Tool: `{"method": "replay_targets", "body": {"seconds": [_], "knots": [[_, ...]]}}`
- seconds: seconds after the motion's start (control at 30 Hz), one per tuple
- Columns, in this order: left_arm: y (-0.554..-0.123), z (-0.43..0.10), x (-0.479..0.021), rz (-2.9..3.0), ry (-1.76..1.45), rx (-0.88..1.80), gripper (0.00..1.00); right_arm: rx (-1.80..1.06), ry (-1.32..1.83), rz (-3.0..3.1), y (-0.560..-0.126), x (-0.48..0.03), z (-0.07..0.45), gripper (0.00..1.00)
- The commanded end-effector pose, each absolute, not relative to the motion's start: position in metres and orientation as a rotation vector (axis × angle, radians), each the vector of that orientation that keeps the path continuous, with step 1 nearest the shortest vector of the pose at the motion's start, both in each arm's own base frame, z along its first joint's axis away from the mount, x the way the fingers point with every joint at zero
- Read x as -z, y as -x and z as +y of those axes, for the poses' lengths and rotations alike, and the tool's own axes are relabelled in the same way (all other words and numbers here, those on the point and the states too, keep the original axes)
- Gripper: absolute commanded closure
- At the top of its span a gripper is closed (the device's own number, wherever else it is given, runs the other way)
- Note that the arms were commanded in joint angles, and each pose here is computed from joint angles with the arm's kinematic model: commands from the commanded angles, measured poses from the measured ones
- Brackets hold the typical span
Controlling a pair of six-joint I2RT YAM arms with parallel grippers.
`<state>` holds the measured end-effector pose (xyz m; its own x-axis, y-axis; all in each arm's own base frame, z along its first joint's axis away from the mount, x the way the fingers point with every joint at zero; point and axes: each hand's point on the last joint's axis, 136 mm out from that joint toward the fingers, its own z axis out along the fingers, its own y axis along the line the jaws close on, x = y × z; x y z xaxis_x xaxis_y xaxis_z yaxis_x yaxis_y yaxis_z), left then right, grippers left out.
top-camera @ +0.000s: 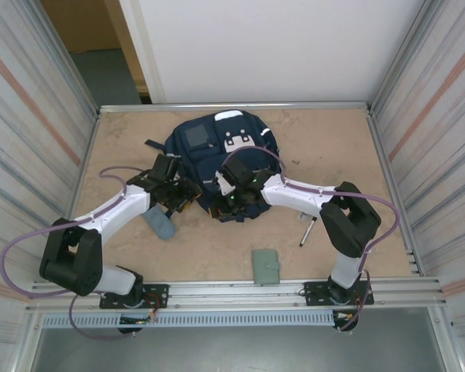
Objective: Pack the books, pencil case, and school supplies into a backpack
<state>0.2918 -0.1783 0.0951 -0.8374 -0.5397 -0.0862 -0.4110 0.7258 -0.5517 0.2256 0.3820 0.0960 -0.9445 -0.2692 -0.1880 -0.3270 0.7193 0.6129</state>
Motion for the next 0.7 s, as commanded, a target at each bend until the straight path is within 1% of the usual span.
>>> {"method": "replay_targets", "body": {"seconds": [0.0,0.13,0.3,0.4,0.6,0.63,0.67], "knots": [[-0.302,-0.183,-0.120,2.562,0.795,0.781,0.55,-1.116,0.522,2.824,-0.215,-0.097,0.392,1.00],[-0.285,-0.182,-0.113,2.541,0.838,0.769,0.55,-1.097,0.500,2.841,-0.214,-0.090,0.388,1.00],[-0.282,-0.187,-0.104,2.526,0.864,0.803,0.54,-1.108,0.497,2.862,-0.209,-0.084,0.387,1.00],[-0.283,-0.199,-0.097,2.542,0.829,0.782,0.55,-1.138,0.528,2.843,-0.206,-0.091,0.391,1.00],[-0.285,-0.217,-0.075,2.606,0.840,0.793,0.62,-1.145,0.553,2.834,-0.201,-0.097,0.392,1.00],[-0.286,-0.218,-0.072,2.604,0.837,0.797,0.67,-1.132,0.559,2.837,-0.199,-0.096,0.390,1.00],[-0.288,-0.219,-0.072,2.596,0.838,0.806,0.75,-1.115,0.559,2.839,-0.199,-0.095,0.387,1.00]]}}
